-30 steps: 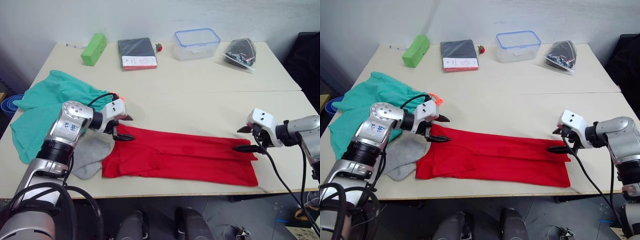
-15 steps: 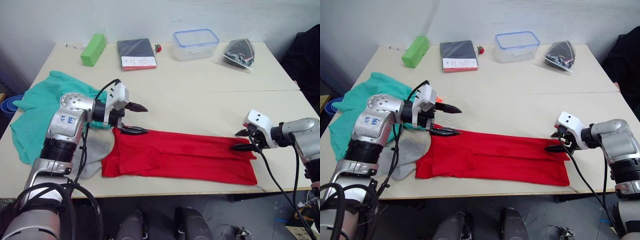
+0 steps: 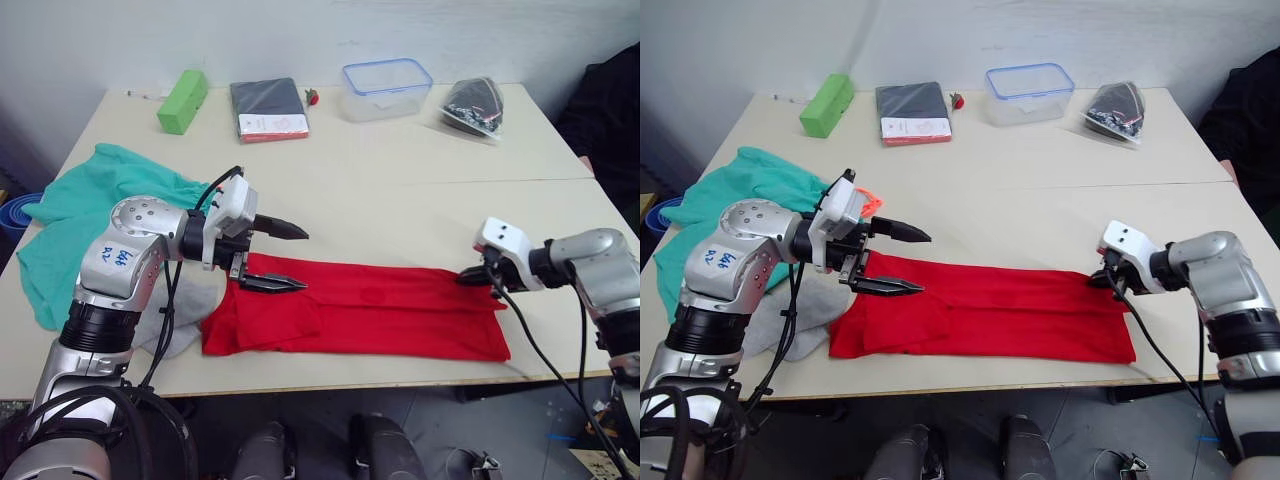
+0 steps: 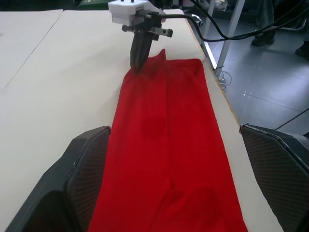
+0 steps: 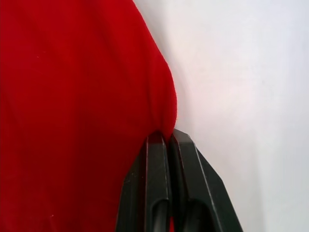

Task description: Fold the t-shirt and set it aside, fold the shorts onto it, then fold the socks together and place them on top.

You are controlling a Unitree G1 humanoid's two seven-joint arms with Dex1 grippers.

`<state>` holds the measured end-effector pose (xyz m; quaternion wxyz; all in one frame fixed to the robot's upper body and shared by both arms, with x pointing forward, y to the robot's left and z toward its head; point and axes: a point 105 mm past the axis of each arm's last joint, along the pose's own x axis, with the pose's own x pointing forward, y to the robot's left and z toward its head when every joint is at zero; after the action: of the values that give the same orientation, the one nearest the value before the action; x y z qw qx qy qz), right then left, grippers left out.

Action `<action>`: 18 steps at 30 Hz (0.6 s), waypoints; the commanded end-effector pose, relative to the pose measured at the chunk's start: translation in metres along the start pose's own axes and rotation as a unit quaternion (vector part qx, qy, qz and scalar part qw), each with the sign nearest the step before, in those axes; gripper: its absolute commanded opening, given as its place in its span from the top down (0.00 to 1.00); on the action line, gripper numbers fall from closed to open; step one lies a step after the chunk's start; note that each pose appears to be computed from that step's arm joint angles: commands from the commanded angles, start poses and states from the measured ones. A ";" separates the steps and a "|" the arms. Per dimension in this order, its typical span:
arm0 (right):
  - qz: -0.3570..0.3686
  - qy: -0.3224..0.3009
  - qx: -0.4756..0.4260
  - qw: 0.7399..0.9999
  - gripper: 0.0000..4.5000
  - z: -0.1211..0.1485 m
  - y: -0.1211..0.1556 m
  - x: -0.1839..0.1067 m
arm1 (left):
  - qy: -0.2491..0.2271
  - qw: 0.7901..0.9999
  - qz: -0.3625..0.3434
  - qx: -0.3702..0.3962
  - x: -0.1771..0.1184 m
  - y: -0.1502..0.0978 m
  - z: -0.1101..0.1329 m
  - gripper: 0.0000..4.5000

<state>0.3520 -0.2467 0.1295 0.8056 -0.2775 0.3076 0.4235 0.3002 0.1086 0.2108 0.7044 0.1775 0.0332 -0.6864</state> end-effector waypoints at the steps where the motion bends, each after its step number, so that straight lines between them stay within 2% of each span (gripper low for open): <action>1: 0.009 0.041 -0.047 0.998 0.99 0.000 -0.001 0.002 | 0.015 1.000 0.018 0.021 -0.005 0.002 -0.002 0.00; 7: -0.022 0.027 -0.130 0.991 0.99 0.049 -0.023 0.005 | 0.014 0.999 0.038 0.018 -0.011 0.003 -0.004 0.00; 13: -0.045 0.063 -0.156 0.985 0.99 0.064 -0.046 0.019 | 0.012 0.997 0.073 0.009 -0.017 0.006 -0.010 0.00; 18: -0.065 0.067 -0.186 0.978 0.99 0.077 -0.052 0.028 | 0.012 0.995 0.097 0.001 -0.023 0.003 -0.013 0.00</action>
<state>0.4240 -0.2017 0.1565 0.7397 -0.4507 0.2758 0.4167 0.3083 0.1325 0.1928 0.7627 0.1740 0.0487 -0.6210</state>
